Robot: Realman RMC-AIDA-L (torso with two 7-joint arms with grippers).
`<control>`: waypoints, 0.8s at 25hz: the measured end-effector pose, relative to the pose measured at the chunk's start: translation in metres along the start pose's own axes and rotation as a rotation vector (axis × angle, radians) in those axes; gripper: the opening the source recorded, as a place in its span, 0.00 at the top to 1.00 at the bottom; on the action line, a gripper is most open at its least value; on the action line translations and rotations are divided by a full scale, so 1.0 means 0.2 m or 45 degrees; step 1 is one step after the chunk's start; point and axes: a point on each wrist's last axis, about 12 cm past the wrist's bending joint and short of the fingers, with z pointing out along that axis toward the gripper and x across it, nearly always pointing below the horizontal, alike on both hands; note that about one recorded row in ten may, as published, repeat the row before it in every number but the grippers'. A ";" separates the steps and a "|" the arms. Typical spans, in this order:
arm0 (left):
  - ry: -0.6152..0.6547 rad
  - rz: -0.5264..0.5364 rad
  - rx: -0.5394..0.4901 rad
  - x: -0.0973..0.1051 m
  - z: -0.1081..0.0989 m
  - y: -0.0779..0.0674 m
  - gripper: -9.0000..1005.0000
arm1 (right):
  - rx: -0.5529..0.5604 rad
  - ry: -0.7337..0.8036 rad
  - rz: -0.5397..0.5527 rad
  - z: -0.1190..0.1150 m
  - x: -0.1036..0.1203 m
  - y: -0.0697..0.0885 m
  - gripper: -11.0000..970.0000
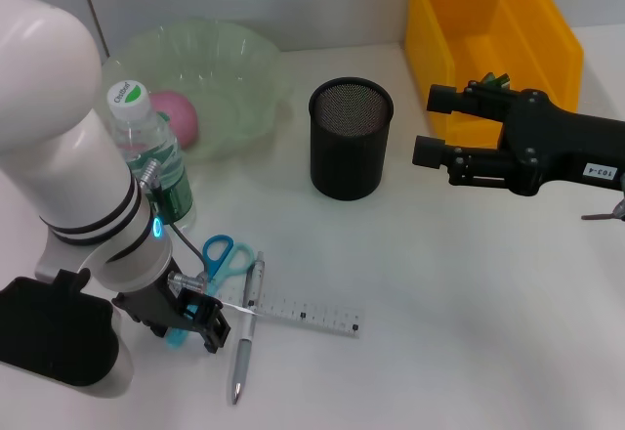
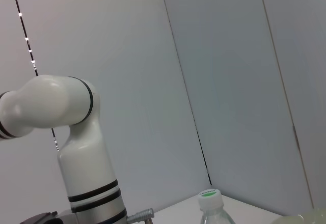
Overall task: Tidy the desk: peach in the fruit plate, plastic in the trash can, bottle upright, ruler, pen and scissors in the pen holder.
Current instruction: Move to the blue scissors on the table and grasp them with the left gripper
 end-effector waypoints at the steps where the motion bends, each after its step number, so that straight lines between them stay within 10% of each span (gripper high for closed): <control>1: 0.000 0.000 0.000 0.00 0.00 0.00 0.36 | 0.000 0.000 0.000 0.00 0.00 0.00 0.15; 20: 0.018 0.023 -0.009 0.01 0.00 0.01 0.55 | -0.006 -0.002 0.003 0.00 -0.01 0.00 0.15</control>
